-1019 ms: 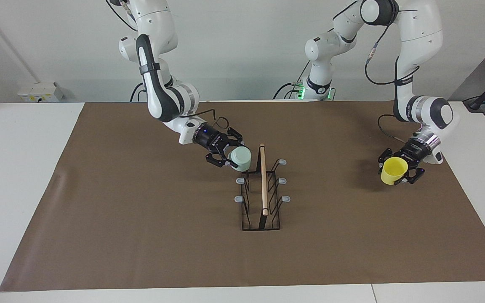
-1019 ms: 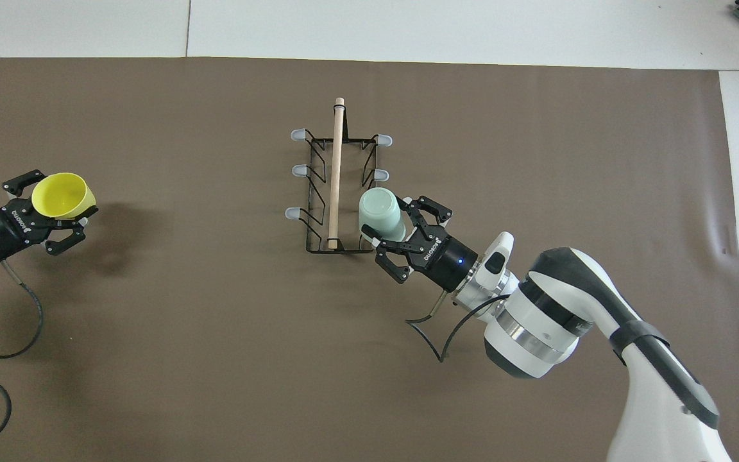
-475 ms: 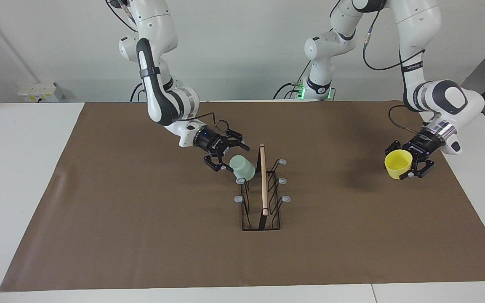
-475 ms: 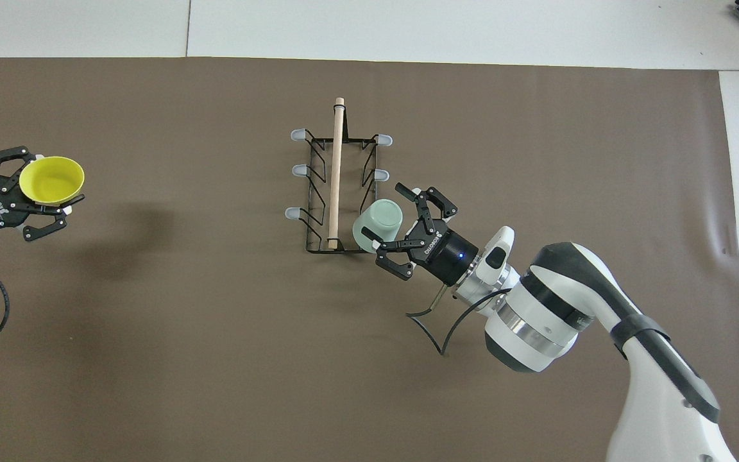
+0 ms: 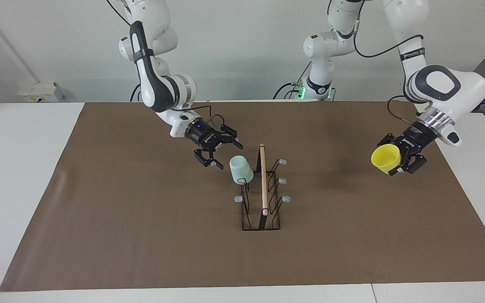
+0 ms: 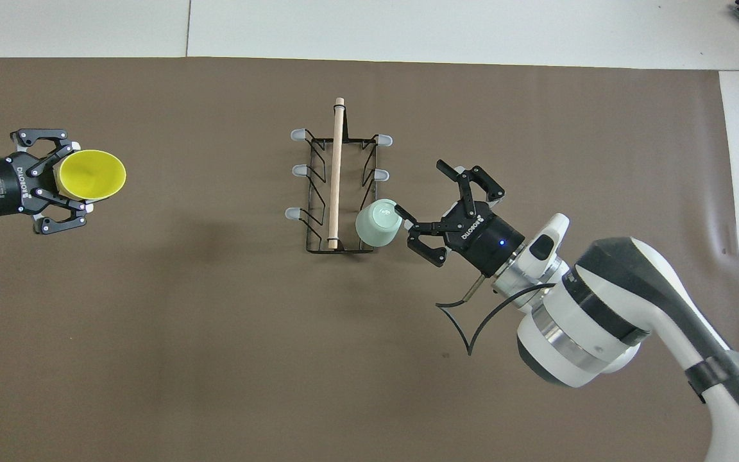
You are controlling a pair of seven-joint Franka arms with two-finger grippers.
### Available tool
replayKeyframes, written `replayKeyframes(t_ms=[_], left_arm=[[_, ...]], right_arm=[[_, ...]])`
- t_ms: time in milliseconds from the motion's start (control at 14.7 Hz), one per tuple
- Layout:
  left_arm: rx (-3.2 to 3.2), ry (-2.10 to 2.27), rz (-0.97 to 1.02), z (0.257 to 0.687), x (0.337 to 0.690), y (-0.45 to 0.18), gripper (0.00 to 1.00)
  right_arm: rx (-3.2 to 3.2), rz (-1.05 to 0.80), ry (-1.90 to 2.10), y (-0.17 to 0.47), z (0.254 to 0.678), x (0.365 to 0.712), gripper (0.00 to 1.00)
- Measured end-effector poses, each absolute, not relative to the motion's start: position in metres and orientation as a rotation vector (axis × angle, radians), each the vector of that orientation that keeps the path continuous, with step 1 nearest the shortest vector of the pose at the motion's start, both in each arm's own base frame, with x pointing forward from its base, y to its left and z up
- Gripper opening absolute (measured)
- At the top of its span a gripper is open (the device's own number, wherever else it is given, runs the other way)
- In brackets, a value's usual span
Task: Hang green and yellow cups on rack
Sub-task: 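Open and withdraw the right gripper while the left gripper lifts the yellow cup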
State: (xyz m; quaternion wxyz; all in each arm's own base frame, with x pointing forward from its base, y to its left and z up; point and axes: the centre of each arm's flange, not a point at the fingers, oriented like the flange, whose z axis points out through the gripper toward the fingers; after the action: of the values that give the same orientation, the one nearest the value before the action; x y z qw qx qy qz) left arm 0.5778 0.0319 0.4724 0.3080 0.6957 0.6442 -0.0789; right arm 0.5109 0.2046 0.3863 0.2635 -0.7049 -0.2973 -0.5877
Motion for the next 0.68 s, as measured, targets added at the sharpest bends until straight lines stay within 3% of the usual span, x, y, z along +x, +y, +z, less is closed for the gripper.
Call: replayKeyframes(t_ms=[679], left_arm=[[2.158,1.906,0.155,0.53,0.559,-0.104,0.65]], right_arm=[[-2.098,-1.353,-0.932,0.104,0.42,0.568,1.0]])
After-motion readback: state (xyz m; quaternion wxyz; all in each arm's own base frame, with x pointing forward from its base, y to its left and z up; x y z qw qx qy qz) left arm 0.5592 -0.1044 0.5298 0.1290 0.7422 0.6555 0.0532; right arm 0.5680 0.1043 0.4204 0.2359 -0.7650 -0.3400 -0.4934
